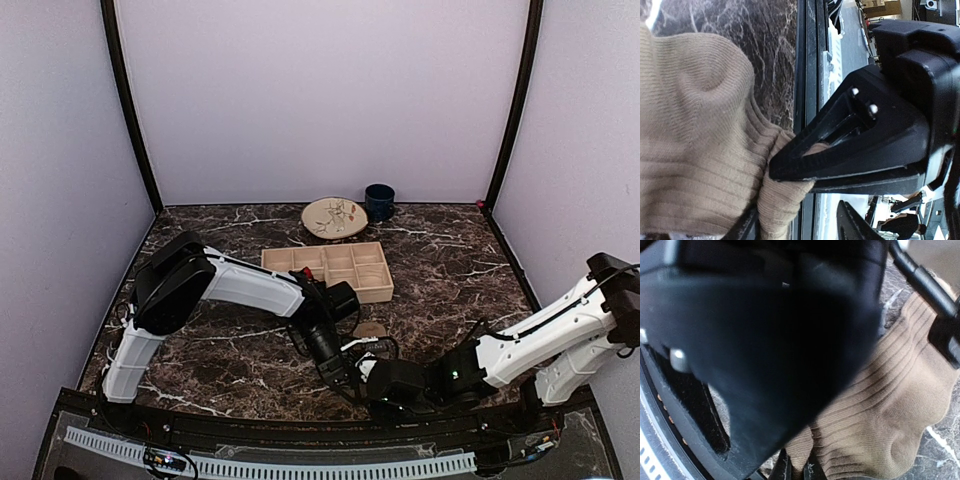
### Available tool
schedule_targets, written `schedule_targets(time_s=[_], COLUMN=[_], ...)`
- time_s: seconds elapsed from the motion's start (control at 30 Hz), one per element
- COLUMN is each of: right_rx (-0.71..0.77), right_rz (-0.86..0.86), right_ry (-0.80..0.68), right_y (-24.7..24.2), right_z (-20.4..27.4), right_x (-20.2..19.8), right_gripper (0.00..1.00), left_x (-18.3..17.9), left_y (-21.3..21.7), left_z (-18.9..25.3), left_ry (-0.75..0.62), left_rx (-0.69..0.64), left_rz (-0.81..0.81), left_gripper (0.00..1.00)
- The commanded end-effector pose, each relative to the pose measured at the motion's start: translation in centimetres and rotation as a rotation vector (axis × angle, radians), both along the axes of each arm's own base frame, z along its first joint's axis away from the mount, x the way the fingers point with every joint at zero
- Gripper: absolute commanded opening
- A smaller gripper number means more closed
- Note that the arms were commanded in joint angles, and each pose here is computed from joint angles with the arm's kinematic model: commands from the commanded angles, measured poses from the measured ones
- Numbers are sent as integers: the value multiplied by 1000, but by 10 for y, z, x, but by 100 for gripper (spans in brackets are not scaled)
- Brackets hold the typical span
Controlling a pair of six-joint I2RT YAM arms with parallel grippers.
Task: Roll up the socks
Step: Roll the sock at the center of the board.
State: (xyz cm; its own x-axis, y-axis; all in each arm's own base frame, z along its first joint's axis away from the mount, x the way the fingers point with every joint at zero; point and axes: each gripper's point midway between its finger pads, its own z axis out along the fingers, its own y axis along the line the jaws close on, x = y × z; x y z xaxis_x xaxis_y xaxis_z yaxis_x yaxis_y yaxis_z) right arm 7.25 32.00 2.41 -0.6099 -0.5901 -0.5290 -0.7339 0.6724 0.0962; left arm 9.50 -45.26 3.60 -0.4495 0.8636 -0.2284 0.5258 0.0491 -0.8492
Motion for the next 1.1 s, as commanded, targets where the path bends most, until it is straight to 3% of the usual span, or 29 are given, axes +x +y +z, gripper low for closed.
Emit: schedule_targets(time_s=[0.0, 0.57, 1.07], right_rx=[35, 62, 95], right_rz=[-14, -75, -141], right_ry=[41, 24, -23], right_y=[-1, -12, -5], right_z=[-1, 4, 1], right_x=[-2, 7, 20], right_gripper=[4, 4, 4], left_x=[26, 53, 56], left_y=[3, 51, 95], left_z=[-23, -82, -117], left_ry=[-136, -375, -444], left_rx=[48, 354, 593], left_rz=[74, 145, 95], left_gripper=[56, 59, 59])
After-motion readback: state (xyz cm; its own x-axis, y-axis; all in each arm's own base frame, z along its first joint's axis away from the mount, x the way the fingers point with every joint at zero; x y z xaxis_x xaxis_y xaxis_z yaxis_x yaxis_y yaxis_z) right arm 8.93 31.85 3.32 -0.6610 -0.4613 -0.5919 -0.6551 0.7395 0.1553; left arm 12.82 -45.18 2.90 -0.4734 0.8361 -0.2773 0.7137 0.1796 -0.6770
